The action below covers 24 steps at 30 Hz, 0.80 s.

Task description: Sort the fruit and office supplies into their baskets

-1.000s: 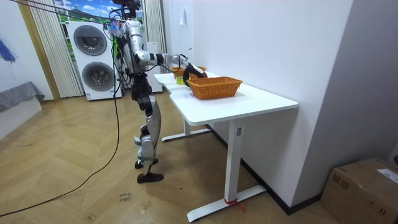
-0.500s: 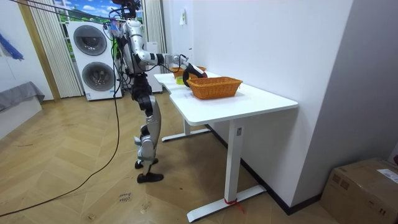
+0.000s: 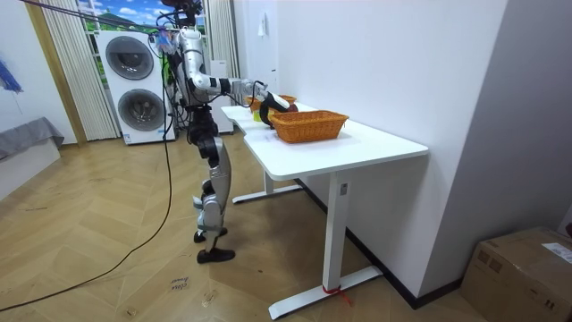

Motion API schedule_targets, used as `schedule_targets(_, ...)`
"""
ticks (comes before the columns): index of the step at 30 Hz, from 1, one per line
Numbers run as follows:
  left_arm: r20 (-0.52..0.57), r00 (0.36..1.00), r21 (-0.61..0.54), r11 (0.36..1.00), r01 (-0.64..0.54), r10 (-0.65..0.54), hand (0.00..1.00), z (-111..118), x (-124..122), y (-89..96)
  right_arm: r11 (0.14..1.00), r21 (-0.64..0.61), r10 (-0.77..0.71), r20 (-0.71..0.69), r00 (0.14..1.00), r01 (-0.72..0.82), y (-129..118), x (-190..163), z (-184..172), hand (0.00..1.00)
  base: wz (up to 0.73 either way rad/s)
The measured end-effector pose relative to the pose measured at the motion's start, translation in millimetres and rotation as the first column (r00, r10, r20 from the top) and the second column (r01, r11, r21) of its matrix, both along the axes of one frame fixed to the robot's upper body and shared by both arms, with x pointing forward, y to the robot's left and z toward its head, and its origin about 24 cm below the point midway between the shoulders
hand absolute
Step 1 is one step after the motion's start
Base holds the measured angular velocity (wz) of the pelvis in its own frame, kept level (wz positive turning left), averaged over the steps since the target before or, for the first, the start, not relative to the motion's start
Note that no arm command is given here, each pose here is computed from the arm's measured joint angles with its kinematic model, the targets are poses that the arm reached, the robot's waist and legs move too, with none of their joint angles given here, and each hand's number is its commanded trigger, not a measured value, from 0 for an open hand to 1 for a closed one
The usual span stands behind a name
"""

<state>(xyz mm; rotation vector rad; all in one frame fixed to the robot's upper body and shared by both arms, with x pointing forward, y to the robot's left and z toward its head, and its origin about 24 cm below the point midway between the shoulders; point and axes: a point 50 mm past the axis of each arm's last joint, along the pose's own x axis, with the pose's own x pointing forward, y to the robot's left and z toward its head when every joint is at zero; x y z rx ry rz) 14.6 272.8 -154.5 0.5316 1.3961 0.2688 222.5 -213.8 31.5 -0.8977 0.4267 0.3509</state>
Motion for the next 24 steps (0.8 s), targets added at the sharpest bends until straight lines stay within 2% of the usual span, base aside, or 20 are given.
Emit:
schedule_targets(4,0.001,1.000,-0.002,1.000,-0.013,0.013,0.00,0,-6,1.0,1.000,0.016,-0.024,0.133,0.991,0.022,-6,4,20,1.00,-0.08)
schedule_targets(13,-0.038,0.999,-0.031,0.999,-0.030,0.029,0.00,0,-26,-0.9,0.995,0.073,-0.091,0.318,0.944,0.072,-12,6,41,1.00,-0.01)
schedule_targets(24,-0.062,0.997,-0.030,0.999,-0.038,0.036,0.00,-1,-34,-1.6,0.977,0.157,-0.199,0.456,0.867,0.141,-14,7,49,1.00,0.01)
